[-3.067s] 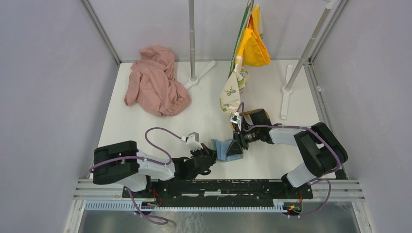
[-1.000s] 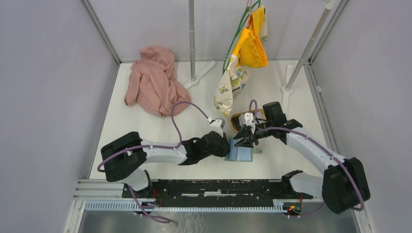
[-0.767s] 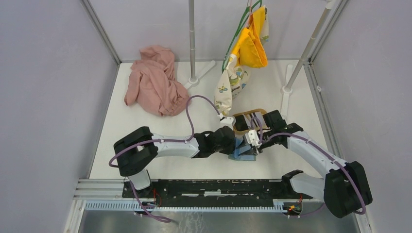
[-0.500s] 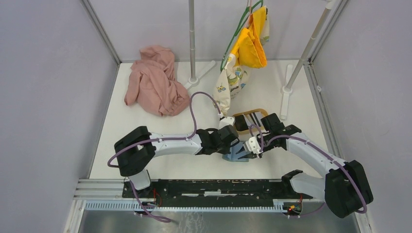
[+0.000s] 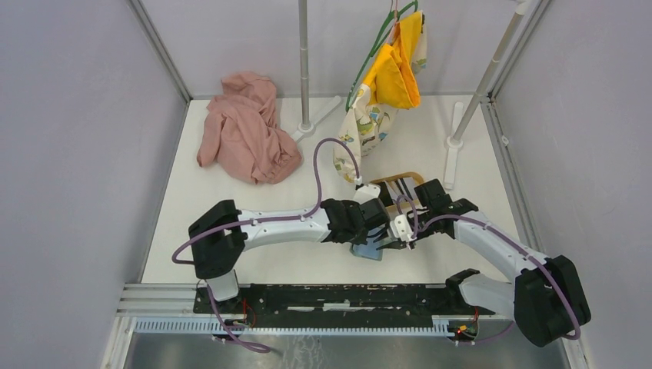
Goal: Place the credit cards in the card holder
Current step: Open the card holder at the center of the board.
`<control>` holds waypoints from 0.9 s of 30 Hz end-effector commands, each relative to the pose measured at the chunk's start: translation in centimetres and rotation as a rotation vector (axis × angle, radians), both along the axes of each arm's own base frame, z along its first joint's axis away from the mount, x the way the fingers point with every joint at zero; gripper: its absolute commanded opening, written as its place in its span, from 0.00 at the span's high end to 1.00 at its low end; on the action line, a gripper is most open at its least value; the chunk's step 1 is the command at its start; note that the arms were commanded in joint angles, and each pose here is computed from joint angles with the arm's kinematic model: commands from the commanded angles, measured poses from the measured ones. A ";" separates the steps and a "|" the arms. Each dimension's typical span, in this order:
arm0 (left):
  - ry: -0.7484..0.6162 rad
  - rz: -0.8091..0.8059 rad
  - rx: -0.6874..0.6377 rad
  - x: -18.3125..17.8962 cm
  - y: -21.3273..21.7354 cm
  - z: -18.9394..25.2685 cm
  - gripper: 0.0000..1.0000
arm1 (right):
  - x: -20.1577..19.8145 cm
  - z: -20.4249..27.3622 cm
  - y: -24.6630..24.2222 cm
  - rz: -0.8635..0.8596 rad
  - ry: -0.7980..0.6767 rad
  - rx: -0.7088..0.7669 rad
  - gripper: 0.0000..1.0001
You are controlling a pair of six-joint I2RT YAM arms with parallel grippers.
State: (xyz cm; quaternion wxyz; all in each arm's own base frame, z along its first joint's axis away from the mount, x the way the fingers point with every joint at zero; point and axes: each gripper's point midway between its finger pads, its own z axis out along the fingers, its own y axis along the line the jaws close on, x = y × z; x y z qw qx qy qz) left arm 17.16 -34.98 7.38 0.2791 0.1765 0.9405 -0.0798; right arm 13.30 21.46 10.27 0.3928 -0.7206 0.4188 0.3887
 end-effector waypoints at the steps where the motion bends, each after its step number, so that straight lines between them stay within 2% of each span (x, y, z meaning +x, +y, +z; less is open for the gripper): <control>1: -0.031 -0.066 0.000 0.3 -1.8 0.2 0.98 | -0.2 0.7 0.7 0.024 -0.021 0.069 0.71; 3: -0.030 -0.064 -0.011 0.4 -1.8 0.0 0.98 | 0.1 0.3 0.7 0.006 -0.020 0.062 0.72; 6: -0.011 -0.054 -0.091 0.2 -1.5 -0.4 0.98 | 2.1 -0.5 0.9 -0.112 -0.029 0.023 0.73; 8: 0.011 -0.033 -0.189 0.1 -1.0 -1.0 0.98 | 3.4 -1.1 0.8 -0.188 -0.050 -0.007 0.73; 11: 0.021 -0.010 -0.409 -0.1 -1.4 -0.5 0.98 | 3.7 -2.0 1.0 -0.208 -0.048 -0.037 0.73; 15: 0.032 0.021 -0.574 -0.8 -0.6 -0.7 0.98 | 3.6 -4.2 0.8 -0.202 -0.054 -0.140 0.72; 19: 0.051 0.045 -0.654 -1.2 -0.2 -1.5 0.97 | 3.6 -5.8 0.3 -0.185 -0.050 -0.244 0.73; 24: 0.067 0.060 -0.689 -1.4 0.1 -2.1 0.95 | 3.6 -7.2 -0.3 -0.183 -0.045 -0.334 0.73; 27: 0.077 0.090 -0.705 -1.0 1.1 -2.5 0.85 | 3.9 -7.6 -0.6 -0.193 -0.054 -0.376 0.73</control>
